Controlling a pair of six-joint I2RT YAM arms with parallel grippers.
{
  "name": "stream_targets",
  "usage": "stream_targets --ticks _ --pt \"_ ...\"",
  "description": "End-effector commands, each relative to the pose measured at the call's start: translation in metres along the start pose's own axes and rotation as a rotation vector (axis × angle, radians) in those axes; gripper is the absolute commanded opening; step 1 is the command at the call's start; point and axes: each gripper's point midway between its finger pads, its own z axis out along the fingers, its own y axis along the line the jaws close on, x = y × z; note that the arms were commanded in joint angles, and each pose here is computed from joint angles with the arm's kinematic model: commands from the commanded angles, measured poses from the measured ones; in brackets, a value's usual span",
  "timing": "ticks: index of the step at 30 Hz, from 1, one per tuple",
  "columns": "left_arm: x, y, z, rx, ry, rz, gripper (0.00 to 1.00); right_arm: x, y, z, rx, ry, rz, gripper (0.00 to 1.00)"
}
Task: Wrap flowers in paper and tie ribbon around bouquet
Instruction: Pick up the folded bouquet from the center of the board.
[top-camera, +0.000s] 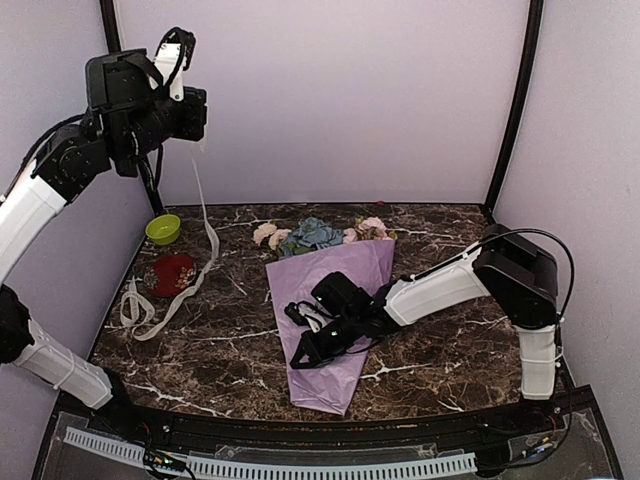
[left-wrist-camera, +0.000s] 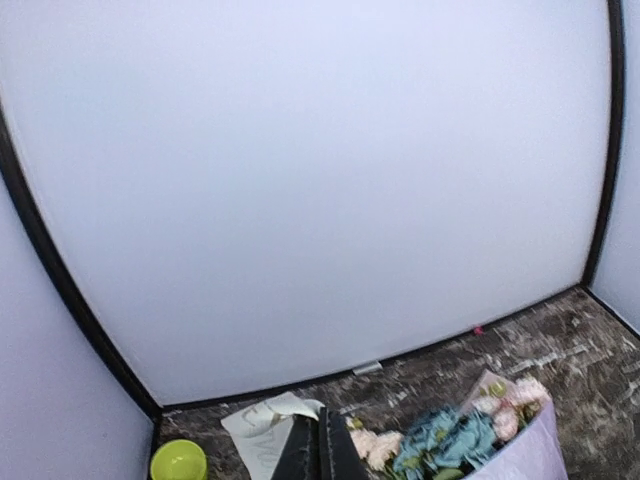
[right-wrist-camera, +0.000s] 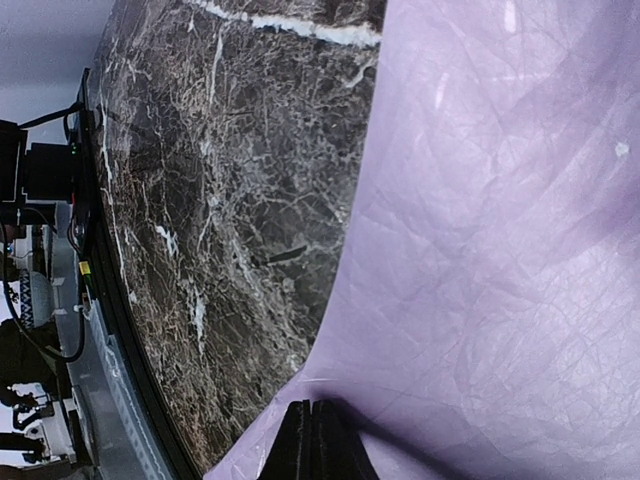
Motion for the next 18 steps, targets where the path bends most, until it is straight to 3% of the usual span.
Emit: stream_targets --ticks 1,8,13,18 --pt "0.113 -0.069 -0.016 0.348 0.314 -0.038 0.00 0.051 -0.061 0.018 0.198 0.132 0.125 0.00" --pt "0.283 -0.139 -0.065 0.627 0.701 -0.299 0.00 0.038 -0.048 0.017 0.157 0.100 0.128 0.00" --pt "0.303 -0.181 -0.072 0.768 0.668 -0.386 0.00 0.044 -0.048 0.017 0.139 0.098 0.152 0.00" --pt "0.369 -0.192 -0.064 0.702 0.780 -0.392 0.00 0.037 -0.043 0.014 0.120 0.061 0.164 0.00"
